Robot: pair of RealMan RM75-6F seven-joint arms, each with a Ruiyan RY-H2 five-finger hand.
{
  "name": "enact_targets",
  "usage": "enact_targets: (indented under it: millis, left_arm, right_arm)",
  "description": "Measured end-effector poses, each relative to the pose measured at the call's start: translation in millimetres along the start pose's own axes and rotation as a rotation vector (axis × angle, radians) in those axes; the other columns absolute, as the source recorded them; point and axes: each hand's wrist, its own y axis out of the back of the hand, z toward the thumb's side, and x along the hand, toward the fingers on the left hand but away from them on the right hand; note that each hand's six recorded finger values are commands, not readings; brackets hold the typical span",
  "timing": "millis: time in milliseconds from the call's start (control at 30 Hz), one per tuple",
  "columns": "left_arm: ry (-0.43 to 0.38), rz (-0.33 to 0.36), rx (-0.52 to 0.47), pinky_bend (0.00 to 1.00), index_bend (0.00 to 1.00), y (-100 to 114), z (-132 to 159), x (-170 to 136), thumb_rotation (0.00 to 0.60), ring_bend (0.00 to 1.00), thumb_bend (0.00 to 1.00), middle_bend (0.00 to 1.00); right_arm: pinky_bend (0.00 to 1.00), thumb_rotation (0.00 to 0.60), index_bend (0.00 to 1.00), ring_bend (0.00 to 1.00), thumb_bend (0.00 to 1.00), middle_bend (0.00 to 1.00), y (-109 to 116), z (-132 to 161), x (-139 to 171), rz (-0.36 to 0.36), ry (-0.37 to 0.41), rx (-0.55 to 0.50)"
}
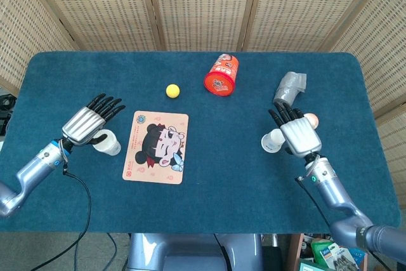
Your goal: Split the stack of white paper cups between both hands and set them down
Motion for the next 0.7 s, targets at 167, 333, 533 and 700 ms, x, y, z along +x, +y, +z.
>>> enact_targets:
  millis: [167,333,533,700]
  left_arm:
    - [0.037,0.079,-0.079,0.0,0.0,20,-7,-16,0.6,0.0,0.3,0.0]
    - [0.15,0.149,-0.226,0.0,0.0,39,-30,-61,0.6,0.0,0.18,0.0]
    - [0.345,0.215,-0.35,0.0,0.0,48,-49,-140,0.6,0.0,0.04,0.0]
    - [0.535,0.284,-0.427,0.0,0.0,40,-48,-210,0.6,0.0,0.02,0.0]
  right_arm:
    - [0.13,0.6,0.0,0.01,0.0,0.0,14,-11,25,-0.053,-0.015,-0.055]
    - [0.03,0.6,0.0,0.0,0.0,0.0,15,-35,60,-0.107,-0.07,-0.17]
    - [0.0,0.6,0.0,0.0,0.0,0.0,14,-73,111,-0.215,-0.132,-0.261]
    - [0.0,0.6,0.0,0.0,0.0,0.0,8,-98,148,-0.274,-0.15,-0.278]
